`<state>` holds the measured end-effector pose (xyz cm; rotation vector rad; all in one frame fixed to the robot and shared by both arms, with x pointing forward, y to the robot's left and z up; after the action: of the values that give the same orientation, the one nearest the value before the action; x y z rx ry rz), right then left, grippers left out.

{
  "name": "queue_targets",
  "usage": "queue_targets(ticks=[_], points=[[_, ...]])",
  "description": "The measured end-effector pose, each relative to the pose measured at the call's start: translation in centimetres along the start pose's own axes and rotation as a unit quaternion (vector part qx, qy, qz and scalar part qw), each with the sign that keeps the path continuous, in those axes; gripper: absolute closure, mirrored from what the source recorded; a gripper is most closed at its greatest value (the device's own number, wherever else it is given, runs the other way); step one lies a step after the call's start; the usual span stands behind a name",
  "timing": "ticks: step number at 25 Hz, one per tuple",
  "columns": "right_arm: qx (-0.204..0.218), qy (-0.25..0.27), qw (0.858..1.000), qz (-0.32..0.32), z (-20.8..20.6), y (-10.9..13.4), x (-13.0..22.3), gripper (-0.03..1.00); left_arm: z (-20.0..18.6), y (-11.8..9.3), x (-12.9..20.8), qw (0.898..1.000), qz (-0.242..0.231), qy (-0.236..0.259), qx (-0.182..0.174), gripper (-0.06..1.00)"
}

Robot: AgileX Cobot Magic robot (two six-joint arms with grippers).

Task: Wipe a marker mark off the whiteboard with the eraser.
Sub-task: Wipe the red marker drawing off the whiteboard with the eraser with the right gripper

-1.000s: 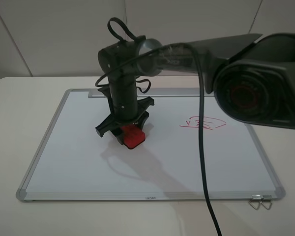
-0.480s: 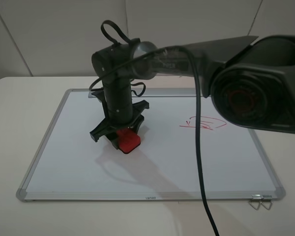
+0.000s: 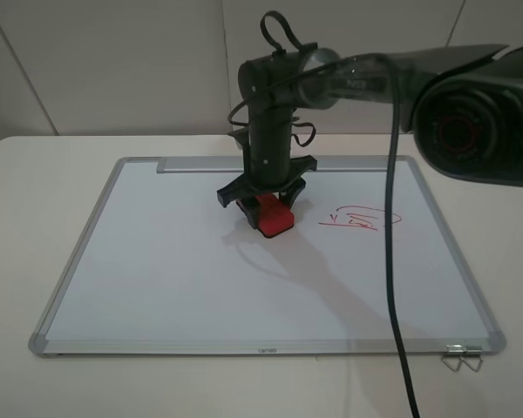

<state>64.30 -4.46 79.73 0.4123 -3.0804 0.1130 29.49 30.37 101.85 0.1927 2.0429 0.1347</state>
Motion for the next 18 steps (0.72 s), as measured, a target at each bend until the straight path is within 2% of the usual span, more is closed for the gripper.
queue_targets(ticks=[3,6,15,18], points=[[0.001,0.001,1.0,0.023,0.1,-2.2,-0.6,0.47,0.0,0.0,0.0,1.0,0.0,0.0,0.0,0.16],[0.002,0.001,0.999,0.034,0.1,-3.4,-0.9,0.47,0.0,0.0,0.0,1.0,0.0,0.0,0.0,0.16],[0.015,-0.021,0.999,0.023,-2.1,-3.3,-0.6,0.47,0.0,0.0,0.0,1.0,0.0,0.0,0.0,0.16],[-0.005,-0.054,0.998,0.017,-5.7,-2.0,-0.5,0.47,0.0,0.0,0.0,1.0,0.0,0.0,0.0,0.16]])
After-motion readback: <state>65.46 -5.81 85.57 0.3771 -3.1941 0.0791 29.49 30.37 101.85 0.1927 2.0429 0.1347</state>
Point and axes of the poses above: a point on each arm's last joint axis where the gripper is mounted, z pointing out along that axis toward the gripper, y along the wrist's bending axis when the last joint is at zero, x = y × z, the point moved 7 cm from there along z, pointing out along that axis toward the gripper, and after that the axes turned 12 degrees about z, right-handed, at the moved point
